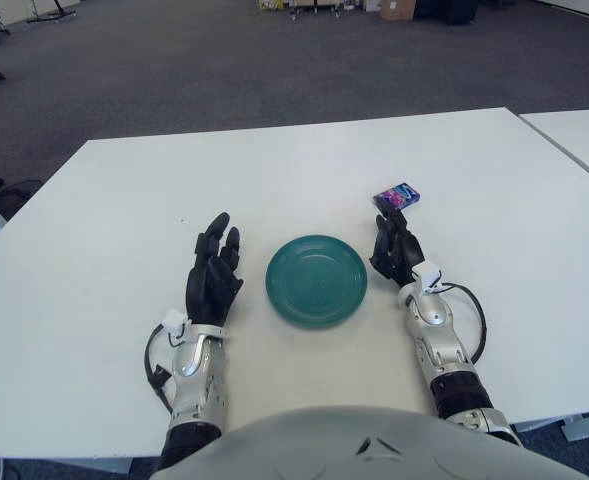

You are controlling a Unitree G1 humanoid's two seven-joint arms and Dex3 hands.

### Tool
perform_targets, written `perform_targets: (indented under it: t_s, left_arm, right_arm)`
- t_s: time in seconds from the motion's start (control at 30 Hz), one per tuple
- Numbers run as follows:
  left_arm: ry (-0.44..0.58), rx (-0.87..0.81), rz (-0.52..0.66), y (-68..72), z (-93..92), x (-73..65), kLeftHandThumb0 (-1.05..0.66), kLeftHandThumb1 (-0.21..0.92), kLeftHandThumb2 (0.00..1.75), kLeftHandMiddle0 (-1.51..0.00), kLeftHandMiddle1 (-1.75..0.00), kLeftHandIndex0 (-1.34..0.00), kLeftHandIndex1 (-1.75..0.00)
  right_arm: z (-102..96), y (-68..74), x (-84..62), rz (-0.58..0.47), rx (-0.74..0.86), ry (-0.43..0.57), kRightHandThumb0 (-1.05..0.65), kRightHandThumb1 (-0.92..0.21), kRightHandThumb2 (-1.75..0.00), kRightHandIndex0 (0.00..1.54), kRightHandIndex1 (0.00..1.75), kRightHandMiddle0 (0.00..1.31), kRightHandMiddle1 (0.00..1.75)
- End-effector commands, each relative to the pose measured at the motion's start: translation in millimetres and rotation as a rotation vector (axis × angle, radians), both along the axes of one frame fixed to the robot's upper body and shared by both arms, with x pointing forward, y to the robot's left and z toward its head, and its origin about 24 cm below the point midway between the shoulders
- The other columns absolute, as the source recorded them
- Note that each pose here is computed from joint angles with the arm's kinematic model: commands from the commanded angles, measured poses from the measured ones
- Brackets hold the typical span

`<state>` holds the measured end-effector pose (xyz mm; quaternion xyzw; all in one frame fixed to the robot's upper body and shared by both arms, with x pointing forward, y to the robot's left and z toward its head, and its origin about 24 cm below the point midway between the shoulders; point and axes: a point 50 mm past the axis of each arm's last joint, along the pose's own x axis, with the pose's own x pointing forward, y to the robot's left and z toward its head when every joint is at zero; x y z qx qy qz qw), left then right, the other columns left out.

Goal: Put the gum into the plate.

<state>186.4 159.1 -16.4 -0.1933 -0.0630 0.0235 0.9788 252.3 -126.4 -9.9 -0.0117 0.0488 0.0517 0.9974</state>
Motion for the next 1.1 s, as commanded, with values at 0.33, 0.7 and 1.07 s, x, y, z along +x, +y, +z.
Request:
perform_targets:
  t_s: [0.33, 0.7, 1.07]
  left_arm:
    - [0.129, -0.094, 0.015, -18.2, -31.2, -19.3, -1.05, 0.92, 0.89, -0.27, -0.01, 0.0, -0.77]
    - [0.131, -0.08, 0.018, -20.5, -32.7, -16.9, -1.04, 0.92, 0.89, -0.25, 0.0, 0.0, -0.76]
    - [0.133, -0.061, 0.036, -22.5, -31.9, -14.2, -0.99, 0.92, 0.88, -0.24, 0.0, 0.0, -0.7]
  right_arm:
    - [80.2, -11.6, 53.5, 0.003, -0.242, -0.342, -0.68, -0.92, -0.89, 0.09, 0.02, 0.0, 0.46]
    - [108.2, -23.1, 82.9, -0.053, -0.692, -0.73, -0.76, -0.92, -0.74, 0.23, 0.04, 0.0, 0.74]
    - [124.5, -24.6, 112.8, -0.091, -0.964, -0.819, -0.78, -0.92, -0.69, 0.28, 0.03, 0.0, 0.81]
